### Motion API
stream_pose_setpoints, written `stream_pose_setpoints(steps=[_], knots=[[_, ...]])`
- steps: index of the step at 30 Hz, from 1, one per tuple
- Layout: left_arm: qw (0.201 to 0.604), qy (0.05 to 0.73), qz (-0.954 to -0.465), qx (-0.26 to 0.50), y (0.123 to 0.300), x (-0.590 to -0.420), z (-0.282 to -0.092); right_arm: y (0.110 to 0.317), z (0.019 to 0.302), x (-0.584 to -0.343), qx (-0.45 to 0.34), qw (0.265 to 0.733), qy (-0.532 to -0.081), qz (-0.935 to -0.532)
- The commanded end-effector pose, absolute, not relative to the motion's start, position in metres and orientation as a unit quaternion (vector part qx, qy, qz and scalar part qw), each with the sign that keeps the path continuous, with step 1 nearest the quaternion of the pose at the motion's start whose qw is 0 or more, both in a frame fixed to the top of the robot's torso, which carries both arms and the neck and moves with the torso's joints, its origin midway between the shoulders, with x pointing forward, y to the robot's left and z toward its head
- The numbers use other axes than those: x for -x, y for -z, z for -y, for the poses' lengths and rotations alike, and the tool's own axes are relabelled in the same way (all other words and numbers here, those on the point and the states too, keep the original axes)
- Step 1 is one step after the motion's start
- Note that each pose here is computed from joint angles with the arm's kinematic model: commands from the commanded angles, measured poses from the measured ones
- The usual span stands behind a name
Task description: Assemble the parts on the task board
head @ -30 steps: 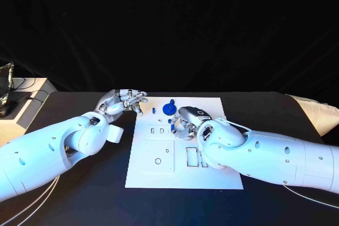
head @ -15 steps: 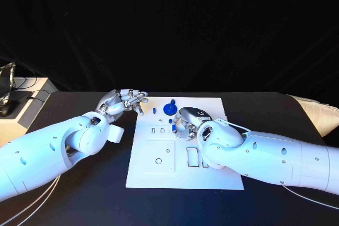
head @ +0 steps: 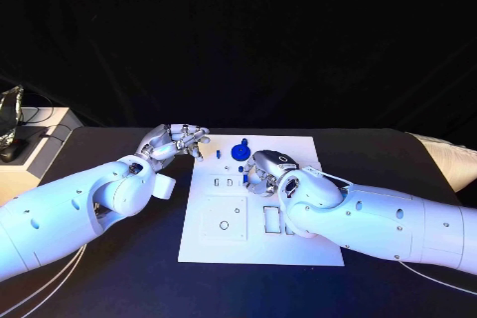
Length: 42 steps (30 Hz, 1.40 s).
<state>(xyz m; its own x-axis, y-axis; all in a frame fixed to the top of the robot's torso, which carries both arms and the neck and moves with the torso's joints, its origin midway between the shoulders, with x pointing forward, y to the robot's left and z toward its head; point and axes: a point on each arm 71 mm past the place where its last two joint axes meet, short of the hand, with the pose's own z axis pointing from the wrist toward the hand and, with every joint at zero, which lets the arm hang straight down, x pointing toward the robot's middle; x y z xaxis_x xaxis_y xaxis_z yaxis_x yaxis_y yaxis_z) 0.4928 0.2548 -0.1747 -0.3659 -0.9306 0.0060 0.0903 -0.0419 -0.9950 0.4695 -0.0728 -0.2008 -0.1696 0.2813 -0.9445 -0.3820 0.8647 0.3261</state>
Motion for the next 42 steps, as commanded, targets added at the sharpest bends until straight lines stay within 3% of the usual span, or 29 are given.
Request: stream_pose_setpoints(steps=[1,27,34,42], knots=[[0.412,0.619,-0.554,0.375,0.174,-0.492,-0.253,0.202,0.071,-0.469,0.046,0.642,-0.257,-0.721],[0.412,0.616,-0.558,0.373,0.175,-0.492,-0.253,0.199,0.075,-0.465,0.039,0.65,-0.273,-0.709],[0.419,0.589,-0.595,0.351,0.179,-0.492,-0.251,0.187,0.091,-0.461,0.002,0.666,-0.308,-0.679],[0.421,0.526,-0.662,0.329,0.189,-0.492,-0.244,0.159,0.121,-0.47,-0.065,0.658,-0.372,-0.651]])
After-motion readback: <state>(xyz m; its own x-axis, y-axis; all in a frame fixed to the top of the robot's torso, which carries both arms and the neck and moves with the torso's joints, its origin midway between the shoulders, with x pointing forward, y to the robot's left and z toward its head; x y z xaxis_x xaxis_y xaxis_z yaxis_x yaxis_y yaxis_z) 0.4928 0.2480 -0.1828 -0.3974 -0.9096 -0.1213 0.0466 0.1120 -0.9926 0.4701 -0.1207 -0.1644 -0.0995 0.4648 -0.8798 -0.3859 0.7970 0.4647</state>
